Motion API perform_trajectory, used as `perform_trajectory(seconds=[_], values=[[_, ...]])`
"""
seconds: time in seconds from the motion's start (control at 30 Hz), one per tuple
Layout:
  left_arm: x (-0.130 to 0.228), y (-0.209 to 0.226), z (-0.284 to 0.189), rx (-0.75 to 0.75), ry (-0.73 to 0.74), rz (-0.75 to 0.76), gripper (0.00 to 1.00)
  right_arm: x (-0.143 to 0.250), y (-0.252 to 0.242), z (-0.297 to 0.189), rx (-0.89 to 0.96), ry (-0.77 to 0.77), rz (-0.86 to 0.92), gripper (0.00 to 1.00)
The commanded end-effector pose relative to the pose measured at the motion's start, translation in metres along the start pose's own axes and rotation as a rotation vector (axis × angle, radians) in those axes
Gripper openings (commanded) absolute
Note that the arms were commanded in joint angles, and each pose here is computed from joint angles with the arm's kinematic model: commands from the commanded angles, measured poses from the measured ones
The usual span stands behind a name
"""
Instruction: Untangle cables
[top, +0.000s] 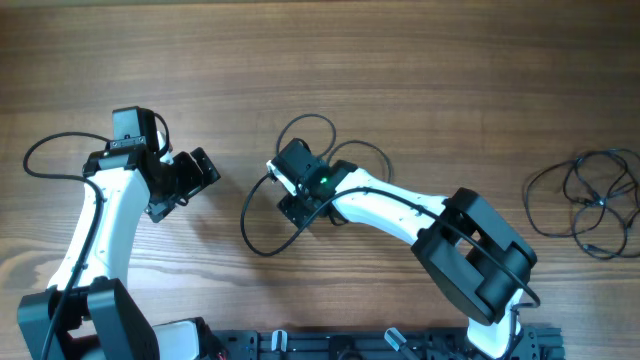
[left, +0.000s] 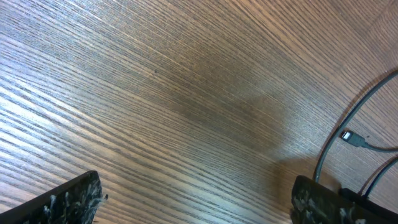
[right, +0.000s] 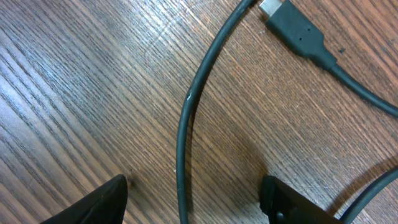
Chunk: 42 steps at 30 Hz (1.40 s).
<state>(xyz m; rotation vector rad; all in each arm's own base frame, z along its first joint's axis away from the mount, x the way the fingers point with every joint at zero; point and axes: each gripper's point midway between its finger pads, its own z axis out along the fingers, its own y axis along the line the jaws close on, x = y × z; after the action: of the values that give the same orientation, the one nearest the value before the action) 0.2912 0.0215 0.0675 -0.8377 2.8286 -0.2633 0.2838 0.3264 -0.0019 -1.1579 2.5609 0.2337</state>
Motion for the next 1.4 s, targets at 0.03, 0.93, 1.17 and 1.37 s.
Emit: perform_trajectory(seconds=[0.03, 0.93, 1.17, 1.37], values=[[-0.001, 0.001, -0.003, -0.011, -0.013, 0.021, 1.00, 0.020, 0.003, 0.011, -0.010, 0.054, 0.015, 0.71], [0.000, 0.001, -0.003, -0.012, -0.011, 0.021, 1.00, 0.015, 0.005, 0.025, -0.021, 0.013, 0.104, 0.18], [0.000, 0.001, -0.003, -0.012, -0.011, 0.021, 1.00, 0.016, 0.012, 0.024, -0.066, 0.019, 0.124, 0.04], [0.000, 0.001, -0.003, -0.012, -0.011, 0.021, 1.00, 0.007, 0.007, -0.004, -0.077, -0.007, 0.143, 0.04]])
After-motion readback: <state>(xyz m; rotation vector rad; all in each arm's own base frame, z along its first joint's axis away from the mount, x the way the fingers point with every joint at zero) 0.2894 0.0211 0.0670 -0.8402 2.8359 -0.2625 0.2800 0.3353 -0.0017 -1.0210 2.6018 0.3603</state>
